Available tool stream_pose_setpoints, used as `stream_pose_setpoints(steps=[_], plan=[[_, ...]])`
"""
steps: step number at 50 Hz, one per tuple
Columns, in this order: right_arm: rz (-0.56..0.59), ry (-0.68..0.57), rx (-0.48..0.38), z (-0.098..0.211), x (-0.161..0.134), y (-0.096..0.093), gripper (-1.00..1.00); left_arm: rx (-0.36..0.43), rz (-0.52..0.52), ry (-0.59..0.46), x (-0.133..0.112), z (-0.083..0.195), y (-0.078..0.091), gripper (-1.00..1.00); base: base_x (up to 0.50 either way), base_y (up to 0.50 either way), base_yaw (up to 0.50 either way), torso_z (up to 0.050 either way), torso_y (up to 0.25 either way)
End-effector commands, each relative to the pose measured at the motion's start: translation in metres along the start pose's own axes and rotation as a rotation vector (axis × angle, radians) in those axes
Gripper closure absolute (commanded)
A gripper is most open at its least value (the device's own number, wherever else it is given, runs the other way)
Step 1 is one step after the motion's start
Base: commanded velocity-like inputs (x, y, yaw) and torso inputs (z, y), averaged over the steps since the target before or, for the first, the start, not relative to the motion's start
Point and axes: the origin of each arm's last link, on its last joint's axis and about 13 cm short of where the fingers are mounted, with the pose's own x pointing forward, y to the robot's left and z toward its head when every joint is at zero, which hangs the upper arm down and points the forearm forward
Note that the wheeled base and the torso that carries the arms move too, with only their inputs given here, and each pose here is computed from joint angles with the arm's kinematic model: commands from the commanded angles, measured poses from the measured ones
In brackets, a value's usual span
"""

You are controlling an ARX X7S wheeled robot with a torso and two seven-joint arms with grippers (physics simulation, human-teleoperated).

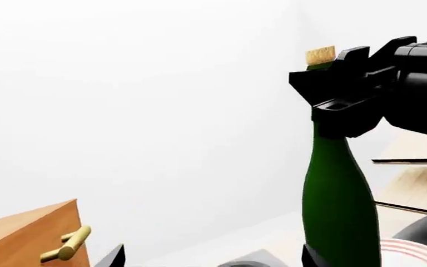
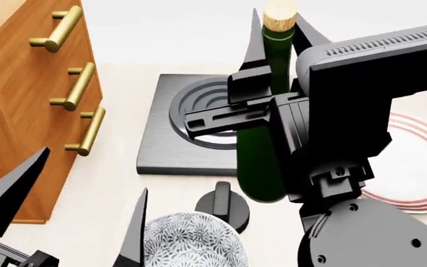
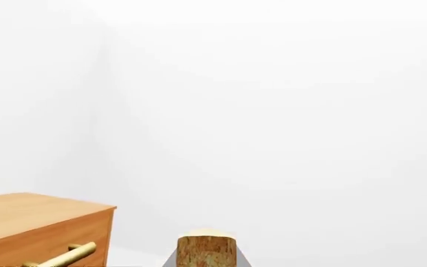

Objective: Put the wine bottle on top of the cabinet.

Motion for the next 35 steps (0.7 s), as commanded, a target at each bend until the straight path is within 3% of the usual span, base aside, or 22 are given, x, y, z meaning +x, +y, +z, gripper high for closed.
stream_pose_setpoints(steps=[1, 35], plan=[[0.013, -0.044, -0.016, 0.006, 0.001, 0.003, 1.00, 0.003, -0.061, 0.015, 0.006, -0.008, -0.011, -1.00, 0.00, 0.00, 0.00, 0.000, 0.000], [0.041, -0.044, 0.035, -0.005, -0.006, 0.014, 1.00, -0.031, -0.194, 0.060, 0.021, -0.042, -0.053, -1.00, 0.00, 0.00, 0.00, 0.000, 0.001]])
